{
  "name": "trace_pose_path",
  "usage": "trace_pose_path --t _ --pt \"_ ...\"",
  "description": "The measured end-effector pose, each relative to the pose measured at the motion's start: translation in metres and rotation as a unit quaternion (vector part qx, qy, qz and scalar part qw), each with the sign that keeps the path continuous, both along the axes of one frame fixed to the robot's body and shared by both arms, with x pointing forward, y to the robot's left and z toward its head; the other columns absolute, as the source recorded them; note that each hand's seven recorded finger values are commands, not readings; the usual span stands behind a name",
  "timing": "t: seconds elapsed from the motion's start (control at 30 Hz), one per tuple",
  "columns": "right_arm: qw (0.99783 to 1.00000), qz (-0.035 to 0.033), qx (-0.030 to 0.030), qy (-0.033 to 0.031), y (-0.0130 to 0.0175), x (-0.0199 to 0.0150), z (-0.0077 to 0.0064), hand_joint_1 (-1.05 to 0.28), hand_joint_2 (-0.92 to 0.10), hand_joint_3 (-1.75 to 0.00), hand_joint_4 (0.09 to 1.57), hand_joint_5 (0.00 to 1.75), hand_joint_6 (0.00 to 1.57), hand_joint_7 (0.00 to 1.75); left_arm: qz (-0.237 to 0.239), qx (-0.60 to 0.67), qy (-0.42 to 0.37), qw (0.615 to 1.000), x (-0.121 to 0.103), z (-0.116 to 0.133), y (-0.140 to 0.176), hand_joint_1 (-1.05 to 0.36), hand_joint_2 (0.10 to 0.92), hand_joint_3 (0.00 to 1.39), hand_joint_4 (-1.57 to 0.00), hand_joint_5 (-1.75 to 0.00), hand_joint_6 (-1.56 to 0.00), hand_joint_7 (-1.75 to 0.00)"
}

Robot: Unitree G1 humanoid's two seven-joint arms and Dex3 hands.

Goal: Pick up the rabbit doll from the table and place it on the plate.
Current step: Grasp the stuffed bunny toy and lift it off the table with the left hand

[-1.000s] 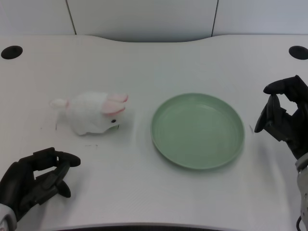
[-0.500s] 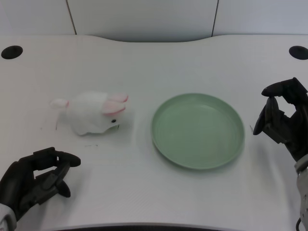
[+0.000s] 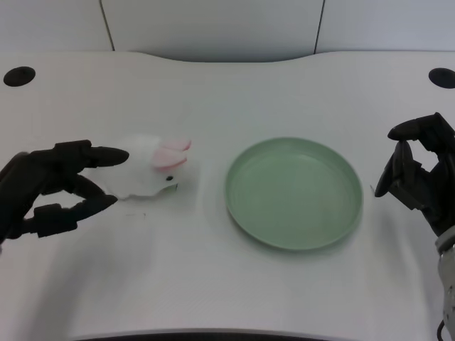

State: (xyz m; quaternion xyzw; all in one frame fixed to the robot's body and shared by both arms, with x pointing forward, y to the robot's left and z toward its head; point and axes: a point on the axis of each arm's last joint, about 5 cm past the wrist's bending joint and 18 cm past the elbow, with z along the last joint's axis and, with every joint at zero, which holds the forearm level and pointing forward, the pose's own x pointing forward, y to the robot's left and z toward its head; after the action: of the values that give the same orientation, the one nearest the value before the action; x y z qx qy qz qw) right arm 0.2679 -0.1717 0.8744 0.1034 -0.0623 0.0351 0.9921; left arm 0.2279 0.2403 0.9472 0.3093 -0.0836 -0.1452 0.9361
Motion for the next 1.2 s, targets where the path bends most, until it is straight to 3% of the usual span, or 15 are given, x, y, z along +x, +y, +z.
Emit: trace_pose_path --t 0.1,0.17,0.3,0.4,0.47,0.57,0.67,0.73,0.87,1.17,1.2 --pt "1.0 0.0008 0.0002 -0.0028 -0.0004 -0.0002 -0.0003 -0.13 -0.75 -1.08 0.9 1.75 0.48 1.75 0.005 0.101 -0.06 0.993 0.011 0.018 -0.001 -0.67 0.921 0.04 -0.14 -0.59 -0.31 0.0" --pt "1.0 -0.0002 0.0007 -0.0008 -0.0004 -0.0003 -0.0006 -0.13 -0.76 -1.06 0.87 1.75 0.45 1.75 0.004 0.162 -0.086 0.983 0.019 0.03 -0.002 -0.72 0.919 0.02 -0.03 -0.52 -0.25 0.0" --pt "0.99999 -0.0041 0.0004 0.0012 -0.0008 -0.0006 -0.0007 -0.15 -0.76 -1.04 0.87 1.75 0.44 1.75 0.001 0.262 -0.097 0.96 0.031 0.047 -0.004 -0.85 0.921 0.1 0.0 -0.13 -0.1 -0.02" --pt "1.0 -0.0023 0.0003 0.0003 -0.0008 -0.0008 -0.0008 -0.14 -0.76 -1.05 0.88 1.75 0.45 1.75 -0.005 0.306 -0.08 0.949 0.041 0.056 -0.008 -0.9 0.921 0.11 0.0 -0.02 -0.05 -0.01" --pt "1.0 -0.0008 0.0 -0.0015 -0.0002 -0.001 -0.0003 -0.14 -0.76 -1.05 0.9 1.75 0.46 1.75 -0.009 0.326 -0.069 0.943 0.049 0.06 -0.012 -0.93 0.921 0.12 -0.01 -0.01 -0.03 0.0" --pt "0.99996 0.0024 -0.0012 -0.0082 0.001 -0.0005 0.0021 -0.14 -0.76 -1.06 0.9 1.75 0.46 1.75 -0.011 0.338 -0.056 0.939 0.056 0.063 -0.015 -0.94 0.921 0.11 -0.01 -0.01 -0.03 0.0" --pt "0.99995 -0.0006 -0.0024 -0.0096 0.0009 -0.0031 0.0035 -0.14 -0.73 -1.1 0.88 1.75 0.48 1.75 -0.025 0.355 -0.032 0.934 0.067 0.064 -0.021 -0.94 0.921 0.08 -0.03 -0.02 -0.03 0.0" --pt "0.99994 0.004 -0.0023 -0.0094 0.0036 -0.0042 0.0041 -0.13 -0.73 -1.11 0.88 1.75 0.49 1.75 -0.03 0.366 -0.007 0.93 0.077 0.063 -0.025 -0.94 0.921 0.08 -0.05 -0.03 -0.05 -0.01" --pt "0.99994 0.0072 -0.0032 -0.0077 0.0048 -0.0052 0.0038 -0.17 -0.71 -1.11 0.89 1.75 0.49 1.75 -0.042 0.377 0.027 0.925 0.093 0.057 -0.038 -0.95 0.92 0.06 -0.11 -0.07 -0.08 -0.02" --pt "0.99994 0.0104 0.0006 -0.0029 0.0019 -0.0058 0.0033 -0.19 -0.74 -1.06 0.88 1.75 0.44 1.75 -0.073 0.42 0.085 0.901 0.117 0.03 -0.072 -0.92 0.912 0.01 -0.15 -0.15 -0.14 -0.04" --pt "0.99995 0.0101 0.0006 -0.0022 0.0017 -0.0059 0.0032 -0.19 -0.74 -1.06 0.89 1.75 0.45 1.75 -0.074 0.425 0.083 0.898 0.118 0.028 -0.074 -0.93 0.909 0.01 -0.1 -0.26 -0.15 -0.04"
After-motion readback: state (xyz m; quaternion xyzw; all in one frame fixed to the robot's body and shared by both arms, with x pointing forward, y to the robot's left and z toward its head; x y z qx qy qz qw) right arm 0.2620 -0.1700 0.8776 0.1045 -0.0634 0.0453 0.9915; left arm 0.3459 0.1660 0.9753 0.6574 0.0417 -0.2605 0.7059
